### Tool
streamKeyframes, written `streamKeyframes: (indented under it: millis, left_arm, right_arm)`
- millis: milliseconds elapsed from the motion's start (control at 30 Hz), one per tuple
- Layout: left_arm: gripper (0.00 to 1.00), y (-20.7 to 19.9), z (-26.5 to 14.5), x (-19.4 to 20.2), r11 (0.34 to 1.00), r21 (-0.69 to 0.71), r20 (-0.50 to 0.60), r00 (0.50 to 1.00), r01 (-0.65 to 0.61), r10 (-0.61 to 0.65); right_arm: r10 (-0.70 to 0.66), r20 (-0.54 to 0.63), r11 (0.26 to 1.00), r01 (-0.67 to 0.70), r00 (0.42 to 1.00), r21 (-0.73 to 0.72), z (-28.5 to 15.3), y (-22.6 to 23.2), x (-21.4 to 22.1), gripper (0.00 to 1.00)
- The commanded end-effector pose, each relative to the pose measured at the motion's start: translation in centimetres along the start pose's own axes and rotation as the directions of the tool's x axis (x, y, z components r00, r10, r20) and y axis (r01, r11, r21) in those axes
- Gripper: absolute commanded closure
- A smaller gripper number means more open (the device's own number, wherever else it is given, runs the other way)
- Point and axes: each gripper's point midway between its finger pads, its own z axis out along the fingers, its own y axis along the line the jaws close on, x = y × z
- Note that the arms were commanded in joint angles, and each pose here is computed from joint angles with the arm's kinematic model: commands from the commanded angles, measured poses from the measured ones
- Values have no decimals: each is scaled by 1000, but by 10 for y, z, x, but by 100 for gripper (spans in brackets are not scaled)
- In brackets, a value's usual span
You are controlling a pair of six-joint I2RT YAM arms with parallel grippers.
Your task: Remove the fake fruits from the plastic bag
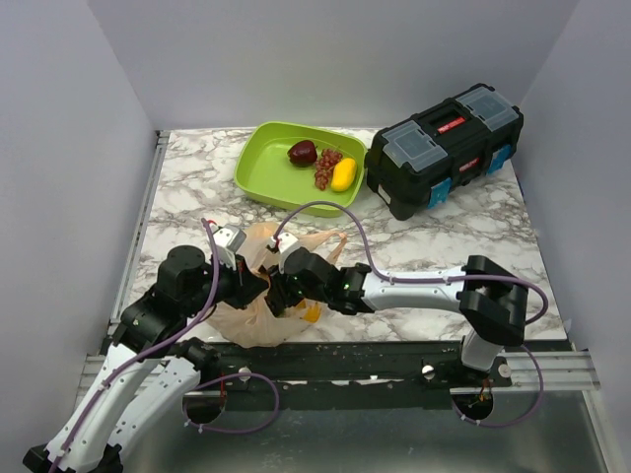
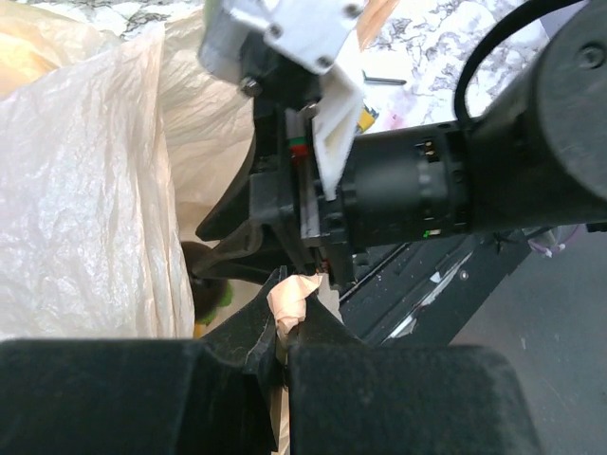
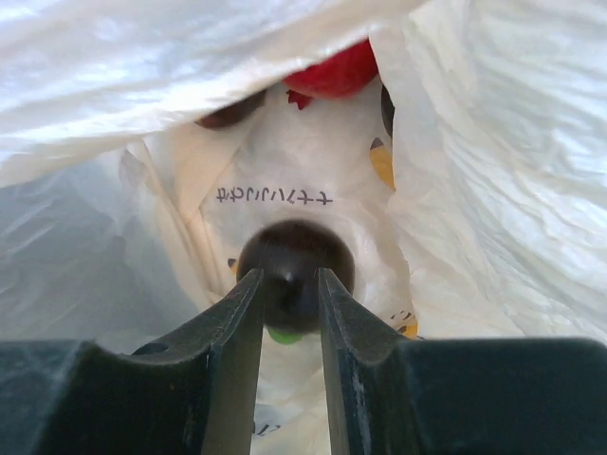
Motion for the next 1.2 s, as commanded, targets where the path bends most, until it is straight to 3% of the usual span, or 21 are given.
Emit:
streamKeyframes:
  millis: [0, 167, 367, 433, 567, 733, 900, 1167]
  left_arm:
    - [100, 5, -5, -7, 999, -39, 46, 999, 7, -5]
    - [100, 5, -6, -7, 999, -37, 52, 999, 6, -4]
    - [100, 7, -1, -1, 996, -63, -20, 998, 57, -59]
    - [100, 8, 4, 4, 990, -87, -82, 990, 108, -116]
    - [100, 4, 14, 22, 973, -74, -150, 962, 220, -229]
    - [100, 11, 0, 31, 944, -160, -126, 943, 288, -309]
    - [100, 13, 3, 68, 907, -183, -208, 887, 378, -412]
    - [100, 35, 5, 97, 876, -291, -226, 862, 385, -455]
  right_arm:
    - [4, 100, 1000, -4, 995, -3, -14, 3, -35, 69]
    - [16, 94, 1000, -14, 995, -16, -20, 2, -36, 67]
    - [-65, -110, 980, 42, 992, -196, -29, 24, 14, 40]
    - [-83, -129, 973, 52, 988, -226, -33, 26, 24, 27]
    - [-122, -142, 970, 88, 982, -225, -30, 19, 37, 13]
    - [-125, -128, 981, 102, 984, -167, -15, 8, 39, 7]
    - [-73, -82, 988, 61, 994, -142, -11, 6, 35, 3]
    - [-72, -81, 987, 59, 994, -153, 3, 2, 51, 2]
